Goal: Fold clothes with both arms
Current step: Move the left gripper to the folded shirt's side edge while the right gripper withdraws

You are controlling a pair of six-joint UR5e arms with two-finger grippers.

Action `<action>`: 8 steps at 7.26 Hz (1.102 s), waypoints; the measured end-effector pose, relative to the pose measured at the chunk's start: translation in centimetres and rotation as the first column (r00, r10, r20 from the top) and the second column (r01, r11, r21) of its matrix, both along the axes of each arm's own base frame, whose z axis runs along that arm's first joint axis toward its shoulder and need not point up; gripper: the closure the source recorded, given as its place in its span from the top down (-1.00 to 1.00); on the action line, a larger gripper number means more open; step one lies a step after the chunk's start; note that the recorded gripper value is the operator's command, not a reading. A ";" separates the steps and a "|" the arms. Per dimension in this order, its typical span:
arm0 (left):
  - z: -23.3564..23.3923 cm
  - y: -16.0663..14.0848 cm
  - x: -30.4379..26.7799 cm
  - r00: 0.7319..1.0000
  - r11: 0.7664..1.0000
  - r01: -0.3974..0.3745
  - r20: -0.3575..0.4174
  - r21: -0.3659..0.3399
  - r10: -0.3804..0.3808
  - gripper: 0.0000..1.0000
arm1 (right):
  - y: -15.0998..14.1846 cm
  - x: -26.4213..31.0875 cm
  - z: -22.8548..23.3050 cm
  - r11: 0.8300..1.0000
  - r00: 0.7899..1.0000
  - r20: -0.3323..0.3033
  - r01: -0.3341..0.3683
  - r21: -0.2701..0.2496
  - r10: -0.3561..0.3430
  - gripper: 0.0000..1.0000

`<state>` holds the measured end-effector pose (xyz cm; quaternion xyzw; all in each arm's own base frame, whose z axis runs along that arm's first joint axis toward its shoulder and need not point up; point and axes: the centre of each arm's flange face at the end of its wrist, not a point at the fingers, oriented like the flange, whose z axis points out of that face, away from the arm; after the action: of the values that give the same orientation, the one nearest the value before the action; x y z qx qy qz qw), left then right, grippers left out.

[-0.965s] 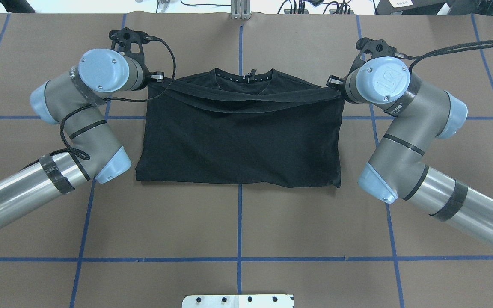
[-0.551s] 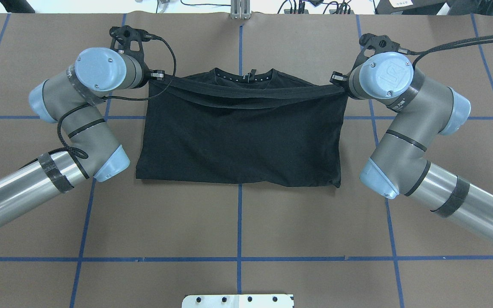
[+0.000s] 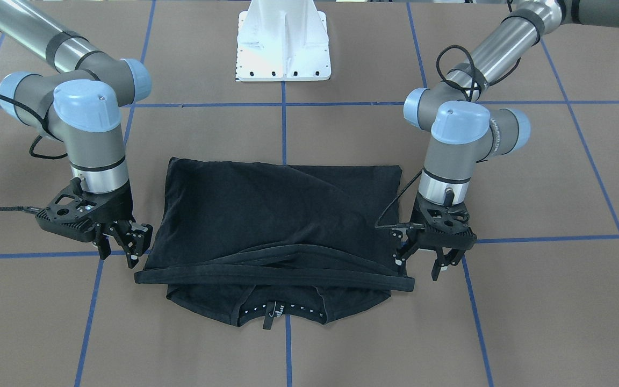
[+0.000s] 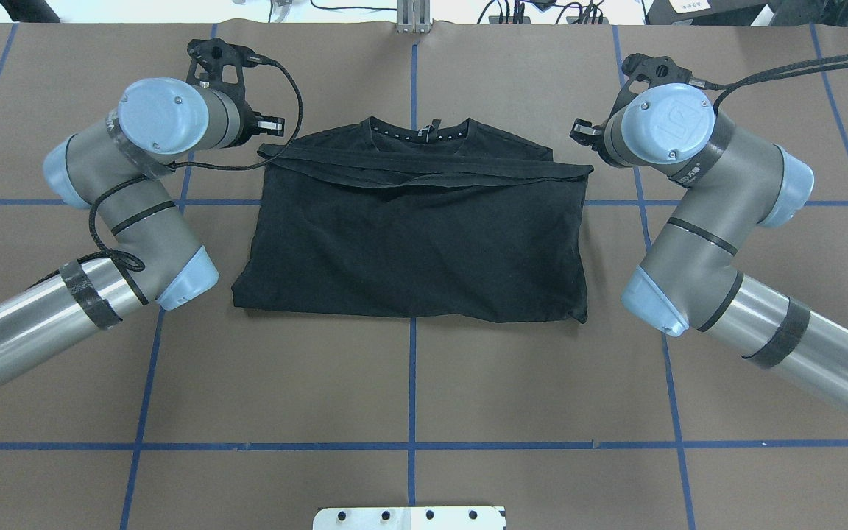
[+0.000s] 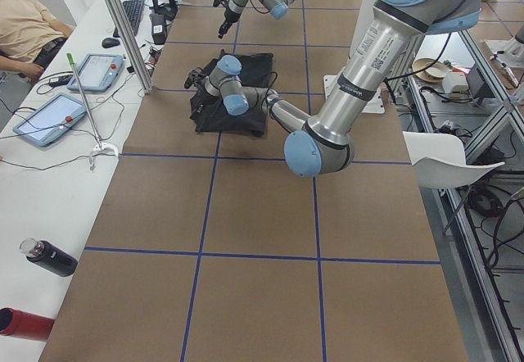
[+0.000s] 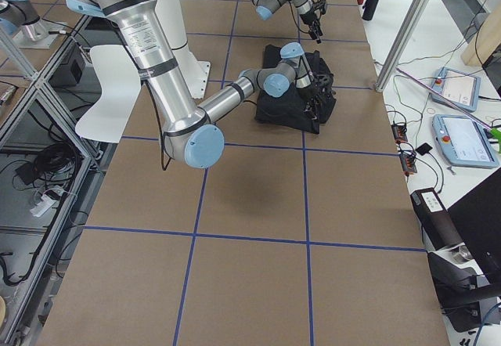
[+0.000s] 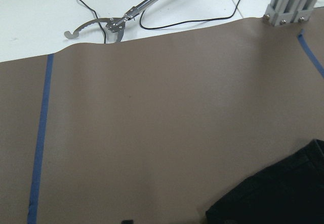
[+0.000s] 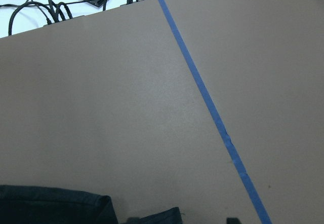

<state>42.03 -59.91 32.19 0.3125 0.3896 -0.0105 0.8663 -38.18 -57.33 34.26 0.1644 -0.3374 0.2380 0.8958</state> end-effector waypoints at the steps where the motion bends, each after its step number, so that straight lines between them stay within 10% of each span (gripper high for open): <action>1: 0.0 2.6 -2.1 0.998 0.998 -0.058 -0.036 0.012 0.058 1.00 | 0.1 0.6 -0.6 0.999 0.999 0.021 0.034 0.002 -0.034 1.00; 8: 6.1 19.0 0.4 0.968 0.972 -0.210 -0.163 -0.104 0.191 0.75 | 1.4 1.9 -2.5 0.997 0.996 0.066 0.061 0.037 -0.064 1.00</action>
<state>42.45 -40.91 38.31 0.2167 0.4827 0.0300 0.8480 -36.32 -55.92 31.73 0.1613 -0.3764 0.2094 0.8879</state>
